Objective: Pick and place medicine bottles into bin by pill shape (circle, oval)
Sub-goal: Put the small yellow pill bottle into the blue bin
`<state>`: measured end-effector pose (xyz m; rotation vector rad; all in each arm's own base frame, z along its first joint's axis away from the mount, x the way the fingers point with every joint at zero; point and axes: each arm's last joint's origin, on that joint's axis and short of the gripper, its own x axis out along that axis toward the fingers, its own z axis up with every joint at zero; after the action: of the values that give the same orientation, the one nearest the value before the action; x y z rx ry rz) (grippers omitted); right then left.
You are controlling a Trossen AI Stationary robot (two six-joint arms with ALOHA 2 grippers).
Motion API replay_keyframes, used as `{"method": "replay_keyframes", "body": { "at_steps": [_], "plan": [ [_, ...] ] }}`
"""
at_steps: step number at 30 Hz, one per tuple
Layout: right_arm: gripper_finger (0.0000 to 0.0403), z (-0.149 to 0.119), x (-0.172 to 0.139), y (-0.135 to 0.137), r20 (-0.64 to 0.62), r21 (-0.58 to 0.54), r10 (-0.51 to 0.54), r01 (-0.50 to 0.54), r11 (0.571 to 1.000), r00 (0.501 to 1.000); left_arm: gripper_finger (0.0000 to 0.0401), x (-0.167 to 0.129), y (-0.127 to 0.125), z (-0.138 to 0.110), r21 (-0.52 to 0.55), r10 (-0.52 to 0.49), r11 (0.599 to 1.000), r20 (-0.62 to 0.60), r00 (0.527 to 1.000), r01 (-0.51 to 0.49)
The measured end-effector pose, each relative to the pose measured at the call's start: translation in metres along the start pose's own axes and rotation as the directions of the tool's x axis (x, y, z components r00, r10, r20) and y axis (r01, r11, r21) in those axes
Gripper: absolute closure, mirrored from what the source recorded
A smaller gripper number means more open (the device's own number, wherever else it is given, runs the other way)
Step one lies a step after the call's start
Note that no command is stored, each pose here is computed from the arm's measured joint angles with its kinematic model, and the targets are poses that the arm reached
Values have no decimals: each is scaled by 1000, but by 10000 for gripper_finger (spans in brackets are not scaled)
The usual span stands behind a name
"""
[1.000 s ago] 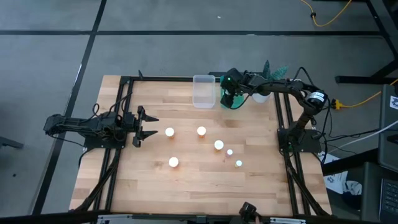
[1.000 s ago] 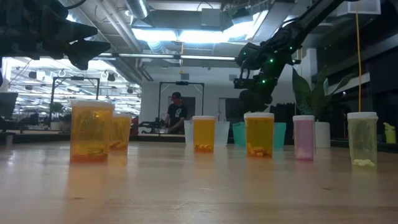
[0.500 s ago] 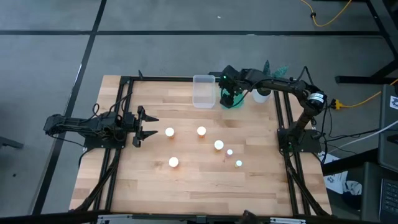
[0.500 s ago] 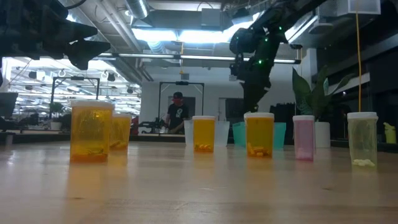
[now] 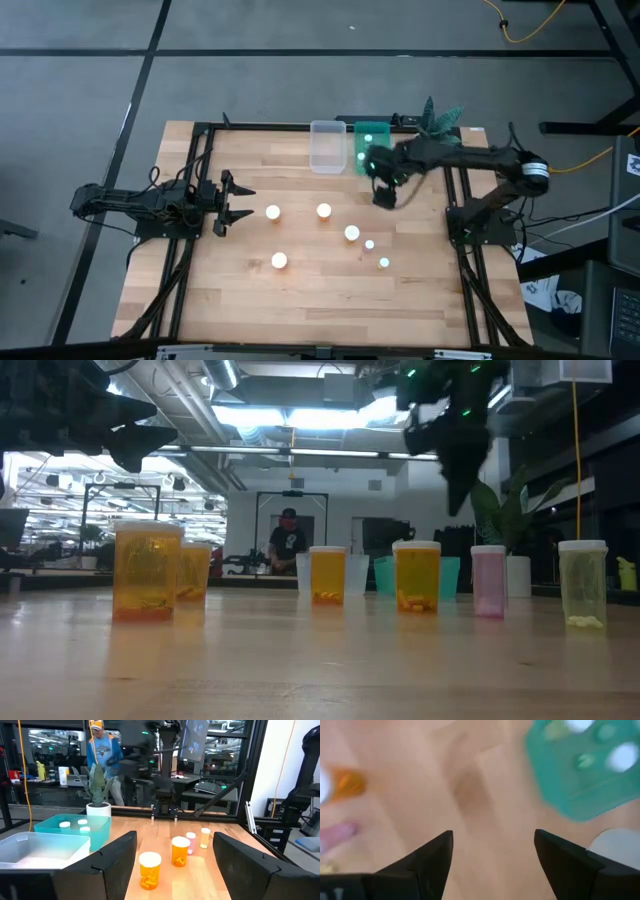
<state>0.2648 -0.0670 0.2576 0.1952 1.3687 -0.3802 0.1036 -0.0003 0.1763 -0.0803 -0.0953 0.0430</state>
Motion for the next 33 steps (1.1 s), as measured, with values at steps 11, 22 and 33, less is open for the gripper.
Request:
{"method": "replay_keyframes", "body": {
  "at_steps": [11,22,33],
  "plan": [
    [123,-101,27,56,-135,-75,126,-137,988,983,147,0,0,0,0,0,1000,1,1000,0],
    [156,-130,42,121,21,-373,415,-378,847,910,147,0,0,0,0,0,1000,0,1000,0],
    [160,-127,44,140,160,-546,416,-270,793,895,147,0,0,0,0,0,1000,0,1000,0]
  ]
}}
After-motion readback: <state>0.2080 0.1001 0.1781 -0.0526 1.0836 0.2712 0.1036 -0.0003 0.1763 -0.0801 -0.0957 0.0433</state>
